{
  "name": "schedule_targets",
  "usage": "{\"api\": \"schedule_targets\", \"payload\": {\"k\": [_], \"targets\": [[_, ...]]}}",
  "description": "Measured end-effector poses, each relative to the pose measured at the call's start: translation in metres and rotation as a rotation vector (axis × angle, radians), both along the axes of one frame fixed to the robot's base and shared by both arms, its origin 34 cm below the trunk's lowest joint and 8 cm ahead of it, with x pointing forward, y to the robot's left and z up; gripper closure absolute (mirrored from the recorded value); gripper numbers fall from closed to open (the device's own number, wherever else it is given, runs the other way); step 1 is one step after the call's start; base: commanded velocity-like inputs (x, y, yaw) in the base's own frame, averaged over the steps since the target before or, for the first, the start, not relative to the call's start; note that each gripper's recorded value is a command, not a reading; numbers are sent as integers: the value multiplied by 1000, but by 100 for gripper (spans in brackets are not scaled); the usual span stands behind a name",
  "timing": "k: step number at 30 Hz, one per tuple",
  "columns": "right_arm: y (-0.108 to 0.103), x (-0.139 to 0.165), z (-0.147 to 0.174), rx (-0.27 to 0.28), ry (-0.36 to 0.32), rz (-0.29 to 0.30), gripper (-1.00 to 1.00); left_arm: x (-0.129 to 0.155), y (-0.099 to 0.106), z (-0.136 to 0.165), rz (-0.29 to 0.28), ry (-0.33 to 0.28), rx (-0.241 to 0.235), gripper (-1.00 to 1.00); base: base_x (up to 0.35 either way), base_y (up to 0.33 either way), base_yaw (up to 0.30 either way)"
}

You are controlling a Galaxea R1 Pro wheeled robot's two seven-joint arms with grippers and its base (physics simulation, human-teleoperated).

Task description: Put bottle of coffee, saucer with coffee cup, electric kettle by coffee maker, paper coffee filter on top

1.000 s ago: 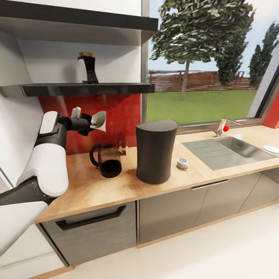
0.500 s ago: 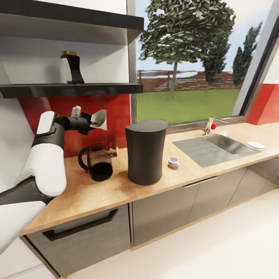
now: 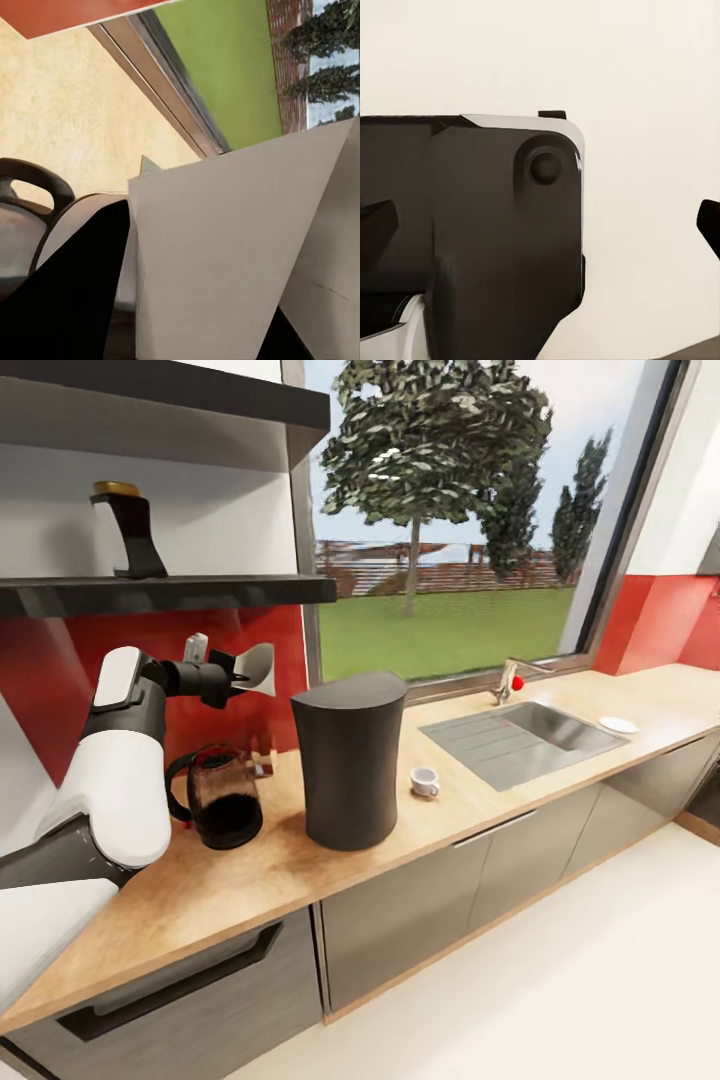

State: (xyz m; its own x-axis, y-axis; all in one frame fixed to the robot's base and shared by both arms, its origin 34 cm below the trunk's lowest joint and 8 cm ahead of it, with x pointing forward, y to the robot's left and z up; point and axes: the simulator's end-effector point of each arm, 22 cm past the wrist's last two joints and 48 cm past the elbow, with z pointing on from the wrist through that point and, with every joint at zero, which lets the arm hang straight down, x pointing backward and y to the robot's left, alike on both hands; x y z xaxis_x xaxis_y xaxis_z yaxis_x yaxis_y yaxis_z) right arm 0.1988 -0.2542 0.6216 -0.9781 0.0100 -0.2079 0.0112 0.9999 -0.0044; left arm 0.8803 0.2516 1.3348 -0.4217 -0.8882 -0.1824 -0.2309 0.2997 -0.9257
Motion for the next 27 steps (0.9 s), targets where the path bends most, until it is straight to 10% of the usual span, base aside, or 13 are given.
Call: {"api": "schedule_targets", "payload": {"k": [27], "targets": [[0,1,0,0,-4,1,-100,0,7,0,9,-2,1,100,91,75,-52]]}}
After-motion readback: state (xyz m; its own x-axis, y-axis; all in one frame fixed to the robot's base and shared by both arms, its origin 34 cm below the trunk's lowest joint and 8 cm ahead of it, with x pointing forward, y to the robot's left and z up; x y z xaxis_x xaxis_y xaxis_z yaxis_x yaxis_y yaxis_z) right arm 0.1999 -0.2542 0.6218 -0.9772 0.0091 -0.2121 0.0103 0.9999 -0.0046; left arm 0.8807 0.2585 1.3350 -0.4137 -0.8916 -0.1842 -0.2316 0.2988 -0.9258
